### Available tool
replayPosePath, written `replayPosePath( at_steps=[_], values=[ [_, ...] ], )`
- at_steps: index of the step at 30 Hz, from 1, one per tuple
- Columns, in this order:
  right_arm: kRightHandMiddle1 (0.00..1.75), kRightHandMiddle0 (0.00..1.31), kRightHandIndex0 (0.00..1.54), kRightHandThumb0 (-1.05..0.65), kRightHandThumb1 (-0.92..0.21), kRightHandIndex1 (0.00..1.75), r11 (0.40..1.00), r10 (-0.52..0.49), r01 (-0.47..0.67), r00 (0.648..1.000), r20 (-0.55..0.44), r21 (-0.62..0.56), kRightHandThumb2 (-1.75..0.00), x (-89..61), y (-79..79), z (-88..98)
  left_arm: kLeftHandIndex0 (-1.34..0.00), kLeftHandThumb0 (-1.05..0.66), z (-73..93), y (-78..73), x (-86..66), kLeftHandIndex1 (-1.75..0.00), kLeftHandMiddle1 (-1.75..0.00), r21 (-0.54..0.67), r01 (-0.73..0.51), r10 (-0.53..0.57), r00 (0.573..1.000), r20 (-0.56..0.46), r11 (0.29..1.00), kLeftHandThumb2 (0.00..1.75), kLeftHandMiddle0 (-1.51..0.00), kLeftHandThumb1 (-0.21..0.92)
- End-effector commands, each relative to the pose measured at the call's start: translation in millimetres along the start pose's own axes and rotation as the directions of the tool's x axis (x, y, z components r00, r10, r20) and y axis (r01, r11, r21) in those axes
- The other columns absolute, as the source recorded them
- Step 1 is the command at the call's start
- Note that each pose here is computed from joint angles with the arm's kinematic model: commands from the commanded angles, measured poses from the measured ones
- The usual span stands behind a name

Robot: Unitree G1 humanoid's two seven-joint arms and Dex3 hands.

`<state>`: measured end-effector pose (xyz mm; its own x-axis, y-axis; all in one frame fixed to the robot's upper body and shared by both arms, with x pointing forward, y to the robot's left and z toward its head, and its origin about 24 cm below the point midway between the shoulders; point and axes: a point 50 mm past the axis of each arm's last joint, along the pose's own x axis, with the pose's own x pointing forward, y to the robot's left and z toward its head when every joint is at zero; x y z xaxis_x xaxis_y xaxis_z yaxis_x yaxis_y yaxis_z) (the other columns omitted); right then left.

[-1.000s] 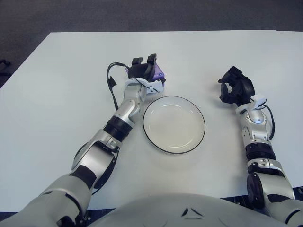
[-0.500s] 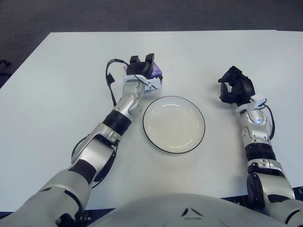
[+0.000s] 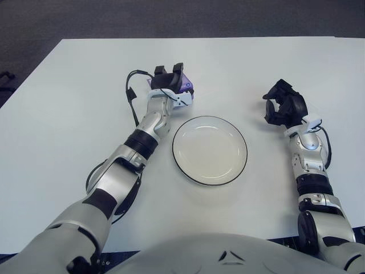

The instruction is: Put the tissue paper into the plate.

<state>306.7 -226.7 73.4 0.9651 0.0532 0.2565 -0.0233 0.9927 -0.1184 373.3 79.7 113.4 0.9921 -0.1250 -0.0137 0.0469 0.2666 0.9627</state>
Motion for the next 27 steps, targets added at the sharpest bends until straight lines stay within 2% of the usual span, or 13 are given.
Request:
replayPosePath(
  at_steps=[1,4,5,6,7,10,12,14,16,19,23,26,27],
  values=[
    [1.75,0.55,1.3,-0.45,-0.4,1.75,0.995,-0.02,0.044,0.969,-0.248,0.094,-1.21,-56.2,18.4,-57.3,0.0,-0.94,-23.7,-30.5,-5.3,-0.83,-1.72,-0.074,0.107,-0.113,0.99,-0.087,0.991,0.82,-0.05,0.92],
    [1.75,0.55,1.3,-0.45,-0.4,1.75,0.994,-0.016,0.041,0.97,-0.244,0.097,-1.21,-56.5,18.7,-56.7,0.0,-0.78,-26.5,-32.0,-5.2,-1.09,-1.74,-0.11,0.1,-0.109,0.991,-0.081,0.989,0.7,-0.13,0.89],
    [1.75,0.55,1.3,-0.45,-0.4,1.75,0.994,-0.016,0.041,0.97,-0.244,0.097,-1.21,-56.6,18.8,-56.5,0.0,-0.36,-27.5,-32.5,-5.2,-1.29,-1.74,-0.118,0.099,-0.108,0.991,-0.079,0.988,0.79,-0.22,0.79],
    [1.75,0.55,1.3,-0.45,-0.4,1.75,0.994,-0.015,0.04,0.97,-0.243,0.098,-1.21,-56.7,18.9,-56.4,0.0,-0.21,-28.8,-33.0,-5.3,-1.36,-1.74,-0.125,0.096,-0.106,0.991,-0.077,0.987,0.83,-0.26,0.75],
    [1.75,0.55,1.3,-0.45,-0.4,1.75,0.994,-0.015,0.04,0.97,-0.243,0.098,-1.21,-56.7,18.9,-56.4,-0.1,-0.14,-29.7,-33.4,-5.2,-1.5,-1.74,-0.13,0.094,-0.105,0.992,-0.075,0.987,0.89,-0.28,0.69],
    [1.75,0.55,1.3,-0.45,-0.4,1.75,0.994,-0.016,0.041,0.97,-0.243,0.098,-1.21,-56.7,18.9,-56.4,-0.27,-0.05,-36.4,-36.5,-5.8,-1.67,-1.75,-0.135,0.089,-0.1,0.992,-0.08,0.987,1.03,-0.34,0.56],
    [1.75,0.55,1.3,-0.45,-0.4,1.75,0.994,-0.016,0.041,0.97,-0.244,0.097,-1.21,-56.7,18.9,-56.3,-0.32,-0.03,-39.4,-38.1,-5.8,-1.7,-1.75,-0.133,0.083,-0.095,0.992,-0.084,0.988,1.09,-0.36,0.52],
    [1.75,0.55,1.3,-0.45,-0.4,1.75,0.995,-0.016,0.041,0.97,-0.245,0.096,-1.22,-56.8,18.9,-56.2,-0.37,-0.01,-41.7,-39.6,-5.7,-1.73,-1.56,-0.135,0.071,-0.084,0.992,-0.092,0.988,1.16,-0.59,0.41],
    [1.75,0.55,1.3,-0.45,-0.4,1.75,0.995,-0.016,0.04,0.97,-0.244,0.094,-1.22,-56.8,19.1,-56.0,-0.43,0.0,-42.3,-40.1,-5.5,-1.74,-1.48,-0.156,0.057,-0.073,0.992,-0.098,0.986,1.23,-0.7,0.32],
    [1.75,0.55,1.29,-0.45,-0.39,1.75,0.995,-0.013,0.037,0.97,-0.242,0.094,-1.22,-56.9,19.3,-55.6,-0.53,0.0,-43.0,-40.8,-5.2,-1.74,-1.41,-0.187,0.042,-0.063,0.993,-0.104,0.981,1.34,-0.81,0.2],
    [1.75,0.55,1.29,-0.45,-0.39,1.75,0.995,-0.007,0.031,0.97,-0.242,0.094,-1.22,-57.0,19.1,-55.4,-0.62,0.0,-42.7,-41.2,-5.2,-1.75,-1.32,-0.225,0.021,-0.045,0.994,-0.103,0.974,1.42,-0.89,0.11],
    [1.75,0.56,1.3,-0.46,-0.39,1.75,0.995,-0.005,0.028,0.97,-0.241,0.093,-1.22,-57.0,19.0,-55.4,-0.53,0.0,-42.8,-41.6,-5.4,-1.75,-1.59,-0.235,0.011,-0.035,0.995,-0.097,0.972,1.34,-0.62,0.26],
    [1.75,0.56,1.3,-0.46,-0.39,1.75,0.995,-0.004,0.027,0.97,-0.241,0.092,-1.22,-57.0,19.0,-55.4,-0.52,0.0,-43.0,-41.7,-5.7,-1.75,-1.62,-0.234,0.007,-0.03,0.995,-0.093,0.972,1.33,-0.59,0.28]
  ],
)
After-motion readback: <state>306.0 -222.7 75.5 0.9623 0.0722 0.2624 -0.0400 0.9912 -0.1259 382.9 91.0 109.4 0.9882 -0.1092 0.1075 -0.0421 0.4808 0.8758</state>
